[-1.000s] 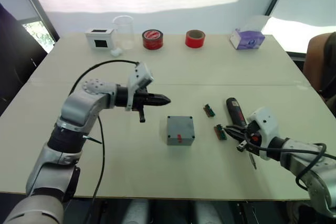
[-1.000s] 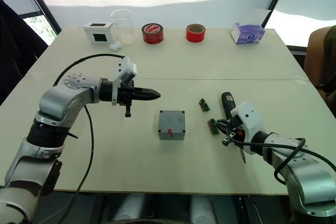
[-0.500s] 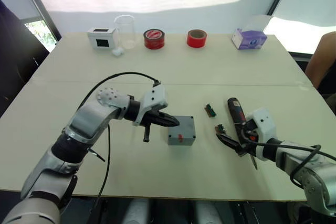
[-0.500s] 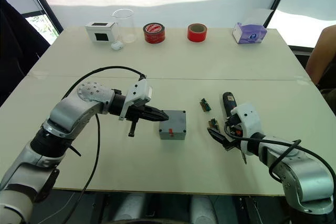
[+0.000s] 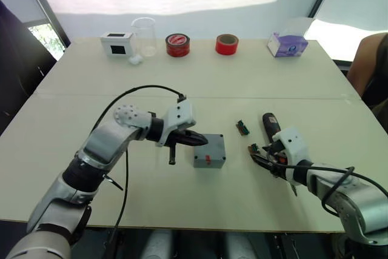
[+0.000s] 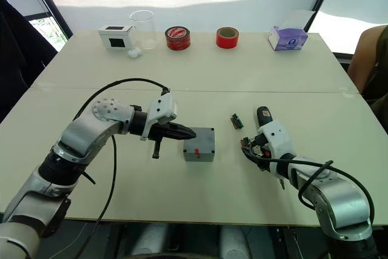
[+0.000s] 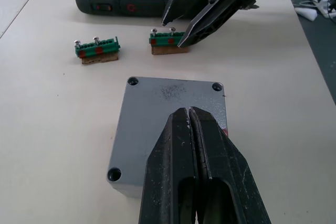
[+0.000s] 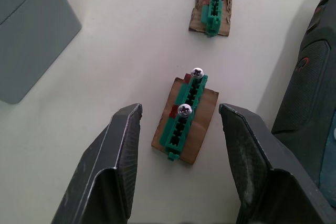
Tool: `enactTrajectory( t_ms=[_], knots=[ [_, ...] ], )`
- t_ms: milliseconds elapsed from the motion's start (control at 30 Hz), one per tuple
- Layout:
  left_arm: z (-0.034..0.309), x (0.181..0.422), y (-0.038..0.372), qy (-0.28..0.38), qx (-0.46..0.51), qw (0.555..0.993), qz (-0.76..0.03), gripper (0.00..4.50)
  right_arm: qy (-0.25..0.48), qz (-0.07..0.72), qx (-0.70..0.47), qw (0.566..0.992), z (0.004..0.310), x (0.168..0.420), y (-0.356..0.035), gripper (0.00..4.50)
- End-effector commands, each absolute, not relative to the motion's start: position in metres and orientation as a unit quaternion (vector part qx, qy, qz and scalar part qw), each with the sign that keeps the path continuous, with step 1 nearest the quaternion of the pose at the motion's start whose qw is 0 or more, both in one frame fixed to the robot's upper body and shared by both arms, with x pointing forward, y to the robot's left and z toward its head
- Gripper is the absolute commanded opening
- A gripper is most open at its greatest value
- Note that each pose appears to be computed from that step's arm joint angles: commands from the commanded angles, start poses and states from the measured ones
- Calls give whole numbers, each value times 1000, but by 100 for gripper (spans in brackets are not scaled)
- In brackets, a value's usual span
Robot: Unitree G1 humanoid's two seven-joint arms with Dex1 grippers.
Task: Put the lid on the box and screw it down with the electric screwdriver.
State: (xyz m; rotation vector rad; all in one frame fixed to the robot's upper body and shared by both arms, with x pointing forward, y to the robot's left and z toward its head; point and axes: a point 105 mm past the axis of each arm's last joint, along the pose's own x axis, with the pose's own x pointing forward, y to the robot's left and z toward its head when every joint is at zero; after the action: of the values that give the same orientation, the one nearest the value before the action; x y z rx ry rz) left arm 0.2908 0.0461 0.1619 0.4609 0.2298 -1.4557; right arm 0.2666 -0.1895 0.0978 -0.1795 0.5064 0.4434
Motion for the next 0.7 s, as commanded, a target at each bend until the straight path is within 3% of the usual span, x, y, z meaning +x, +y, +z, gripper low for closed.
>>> enactTrajectory(
  t_ms=[33, 100, 167, 333, 700],
  knots=[
    [170, 288, 44, 84, 214, 715, -660, 0, 228, 212, -88, 946, 106, 270, -189, 239],
    [170, 287, 44, 85, 213, 715, -661, 0, 226, 211, -85, 947, 106, 270, -189, 239],
    [169, 287, 44, 86, 214, 715, -660, 0, 224, 208, -85, 948, 107, 271, -189, 189],
    [169, 289, 44, 85, 214, 715, -660, 0, 220, 205, -88, 950, 108, 272, -190, 10],
    [174, 302, 56, 86, 193, 745, -633, 0, 207, 209, -97, 951, 118, 272, -189, 5]
  ],
)
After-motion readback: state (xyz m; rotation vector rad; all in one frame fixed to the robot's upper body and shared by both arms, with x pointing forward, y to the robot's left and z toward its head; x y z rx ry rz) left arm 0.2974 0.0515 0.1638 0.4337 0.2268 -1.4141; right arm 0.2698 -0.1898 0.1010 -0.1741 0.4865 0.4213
